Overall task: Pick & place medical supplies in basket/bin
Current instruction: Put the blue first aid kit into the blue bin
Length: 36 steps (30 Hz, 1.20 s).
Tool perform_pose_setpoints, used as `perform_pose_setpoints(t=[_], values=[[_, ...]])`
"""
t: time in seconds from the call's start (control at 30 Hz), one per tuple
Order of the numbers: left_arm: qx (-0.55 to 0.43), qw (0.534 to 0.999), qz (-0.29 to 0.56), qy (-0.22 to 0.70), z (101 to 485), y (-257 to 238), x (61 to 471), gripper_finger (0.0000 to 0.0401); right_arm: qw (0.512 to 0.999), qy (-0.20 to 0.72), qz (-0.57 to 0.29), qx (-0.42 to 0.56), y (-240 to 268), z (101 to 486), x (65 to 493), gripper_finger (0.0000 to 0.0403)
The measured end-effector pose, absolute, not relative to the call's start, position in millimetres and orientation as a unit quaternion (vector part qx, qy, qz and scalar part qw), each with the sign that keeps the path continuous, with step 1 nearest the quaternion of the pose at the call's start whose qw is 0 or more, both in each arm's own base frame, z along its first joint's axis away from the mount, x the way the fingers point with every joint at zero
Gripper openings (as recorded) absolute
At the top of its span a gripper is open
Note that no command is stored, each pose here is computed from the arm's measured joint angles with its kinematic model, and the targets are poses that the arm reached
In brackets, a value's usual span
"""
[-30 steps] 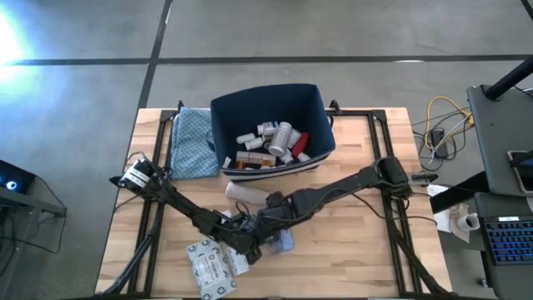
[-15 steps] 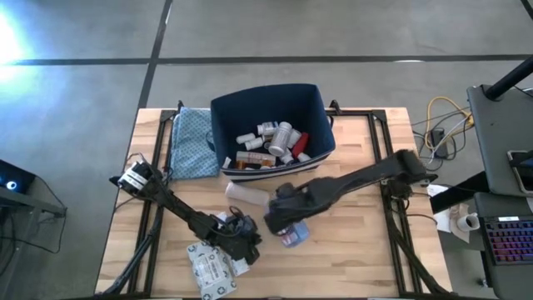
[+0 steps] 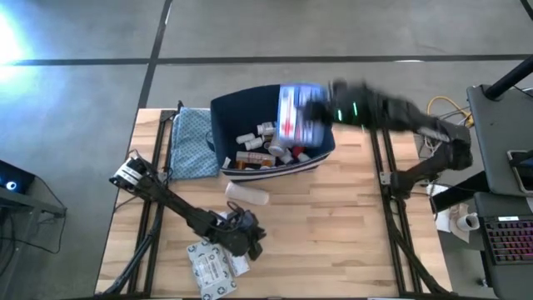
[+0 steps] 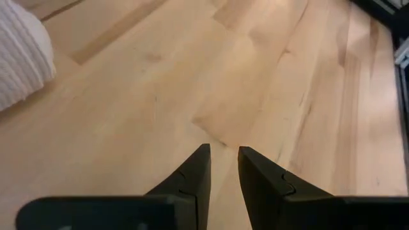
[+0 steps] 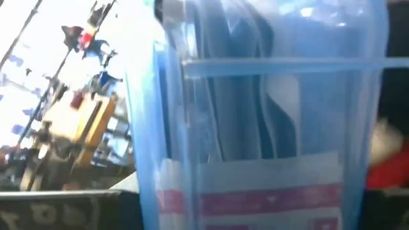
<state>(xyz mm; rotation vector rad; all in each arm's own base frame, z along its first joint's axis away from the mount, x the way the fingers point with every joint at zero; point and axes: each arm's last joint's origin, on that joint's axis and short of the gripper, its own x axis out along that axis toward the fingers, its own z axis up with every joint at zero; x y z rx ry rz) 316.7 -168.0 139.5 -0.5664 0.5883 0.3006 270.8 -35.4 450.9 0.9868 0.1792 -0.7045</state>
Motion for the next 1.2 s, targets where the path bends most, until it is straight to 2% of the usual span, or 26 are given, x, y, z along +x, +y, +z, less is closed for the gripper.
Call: perform_pose_setpoints(t=[0.13,0.23,0.3,0.4,0.5,0.7,0.87,1.03,1.1,1.2], values=[[-0.278,0.905,0.152,0.283,139.5,-163.9,318.8,0.0061,0.808,0.111,-0.285,0.504,-128.3,431.3,283.5,0.0147],[-0.290,0.901,0.160,0.279,139.7,-159.8,321.1,0.0061,0.792,0.159,-0.267,0.526,-181.2,389.7,308.6,0.0151],[-0.321,0.891,0.176,0.270,139.8,-156.2,322.9,0.0061,0.782,0.200,-0.225,0.546,-202.7,359.5,328.1,0.0156],[-0.357,0.877,0.199,0.253,139.9,-152.6,324.5,0.0061,0.766,0.260,-0.175,0.561,-214.0,322.1,351.5,0.0165],[-0.380,0.865,0.233,0.228,139.5,-150.1,324.1,0.0061,0.762,0.299,-0.173,0.548,-219.2,294.5,363.1,0.0180],[-0.403,0.846,0.280,0.208,136.8,-143.7,322.4,0.0061,0.763,0.365,-0.162,0.508,-227.0,246.7,377.8,0.0237],[-0.402,0.845,0.284,0.208,136.7,-141.8,323.1,0.0061,0.708,0.408,-0.164,0.553,-223.7,204.4,391.9,0.0281],[-0.408,0.846,0.276,0.203,142.2,-145.7,326.4,0.0062,0.705,0.414,-0.116,0.564,-220.0,207.8,391.1,0.0300],[-0.408,0.848,0.273,0.202,144.9,-147.0,328.2,0.0062,0.716,0.412,-0.112,0.552,-214.8,227.0,386.6,0.0303],[-0.401,0.849,0.275,0.208,146.6,-147.6,329.0,0.0062,0.756,0.399,-0.124,0.504,-204.6,275.9,374.1,0.0307]])
